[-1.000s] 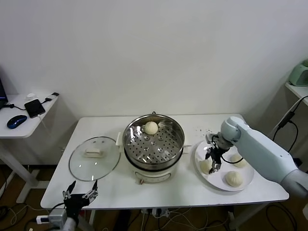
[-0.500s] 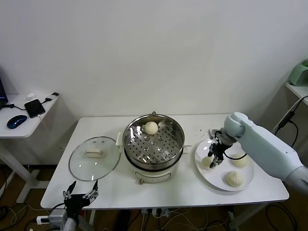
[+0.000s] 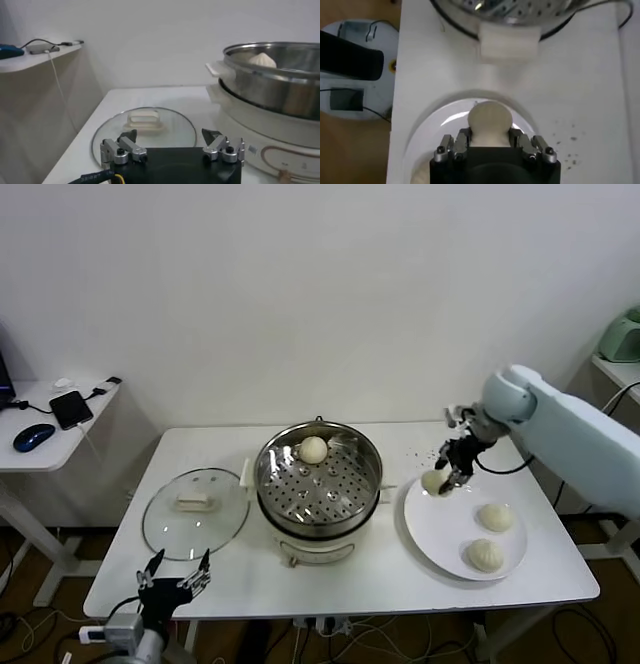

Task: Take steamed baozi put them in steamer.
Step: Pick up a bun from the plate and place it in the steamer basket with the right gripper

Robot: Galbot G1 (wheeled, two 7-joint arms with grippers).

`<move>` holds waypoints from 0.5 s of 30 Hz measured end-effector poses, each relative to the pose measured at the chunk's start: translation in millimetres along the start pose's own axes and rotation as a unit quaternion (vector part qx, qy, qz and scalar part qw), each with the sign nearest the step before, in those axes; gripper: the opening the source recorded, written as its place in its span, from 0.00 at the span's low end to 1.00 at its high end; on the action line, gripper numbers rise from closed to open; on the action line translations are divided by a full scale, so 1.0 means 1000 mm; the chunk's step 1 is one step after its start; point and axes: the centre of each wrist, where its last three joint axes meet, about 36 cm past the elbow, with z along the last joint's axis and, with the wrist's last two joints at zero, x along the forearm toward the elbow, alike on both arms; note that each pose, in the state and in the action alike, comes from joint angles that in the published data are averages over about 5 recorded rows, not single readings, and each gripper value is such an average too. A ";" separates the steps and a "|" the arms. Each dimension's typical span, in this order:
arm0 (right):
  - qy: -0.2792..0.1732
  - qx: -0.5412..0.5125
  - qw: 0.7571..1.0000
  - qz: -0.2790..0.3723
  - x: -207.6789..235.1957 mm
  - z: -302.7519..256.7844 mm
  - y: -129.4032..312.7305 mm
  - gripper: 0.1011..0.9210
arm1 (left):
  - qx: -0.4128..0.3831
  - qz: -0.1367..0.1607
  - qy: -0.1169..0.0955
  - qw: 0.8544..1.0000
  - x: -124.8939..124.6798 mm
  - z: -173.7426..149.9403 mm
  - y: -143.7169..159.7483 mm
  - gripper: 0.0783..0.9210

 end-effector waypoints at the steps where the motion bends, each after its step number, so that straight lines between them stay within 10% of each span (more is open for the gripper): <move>1: -0.003 0.004 1.000 0.003 0.009 -0.010 -0.003 0.51 | 0.001 0.000 -0.002 1.000 0.000 -0.001 0.000 0.88; 15: -0.010 0.037 0.999 -0.006 0.023 -0.172 -0.024 0.51 | 0.009 -0.011 -0.023 1.000 0.002 -0.011 0.008 0.88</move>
